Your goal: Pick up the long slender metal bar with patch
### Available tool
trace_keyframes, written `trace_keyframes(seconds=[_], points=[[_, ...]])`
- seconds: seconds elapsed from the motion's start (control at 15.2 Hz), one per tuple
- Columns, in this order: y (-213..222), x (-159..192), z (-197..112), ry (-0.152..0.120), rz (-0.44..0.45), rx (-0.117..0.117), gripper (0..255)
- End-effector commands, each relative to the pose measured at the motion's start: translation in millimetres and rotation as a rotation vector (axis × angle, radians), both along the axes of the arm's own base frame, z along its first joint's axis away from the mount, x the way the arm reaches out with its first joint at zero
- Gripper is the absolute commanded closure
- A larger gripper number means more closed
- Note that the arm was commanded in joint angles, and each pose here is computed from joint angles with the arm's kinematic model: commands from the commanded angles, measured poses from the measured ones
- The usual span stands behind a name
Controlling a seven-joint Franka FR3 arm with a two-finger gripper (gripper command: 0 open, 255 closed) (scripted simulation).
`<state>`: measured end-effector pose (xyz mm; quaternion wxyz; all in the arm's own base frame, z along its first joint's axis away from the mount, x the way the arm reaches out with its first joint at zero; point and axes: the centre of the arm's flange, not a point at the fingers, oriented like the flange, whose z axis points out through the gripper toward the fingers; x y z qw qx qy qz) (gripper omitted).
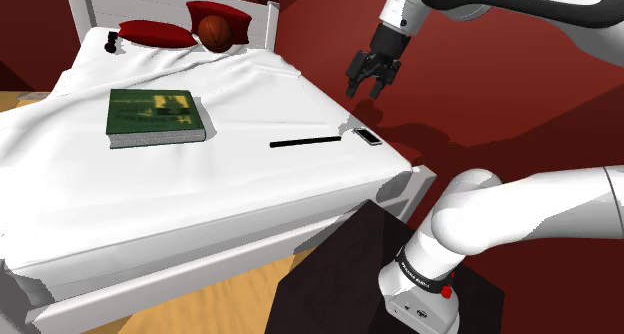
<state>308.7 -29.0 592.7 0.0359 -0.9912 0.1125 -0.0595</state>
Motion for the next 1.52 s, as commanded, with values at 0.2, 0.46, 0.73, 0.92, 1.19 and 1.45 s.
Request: trace_keyframes(seconds=[0.2, 0.46, 0.73, 0.92, 1.19, 1.45], points=[[-25.8, 18.6, -25.2, 0.026, 0.135, -0.022, 0], [-56.7, 47.6, -58.7, 0.061, 0.316, -0.051, 0], [-83.0, 80.6, -92.6, 0.096, 0.496, -0.080, 0], [-99.4, 107.4, -118.2, 0.122, 0.631, -0.102, 0], [-116.2, 145.1, -153.1, 0.157, 0.812, -0.131, 0], [-127.1, 184.1, -188.9, 0.191, 0.992, -0.160, 0]])
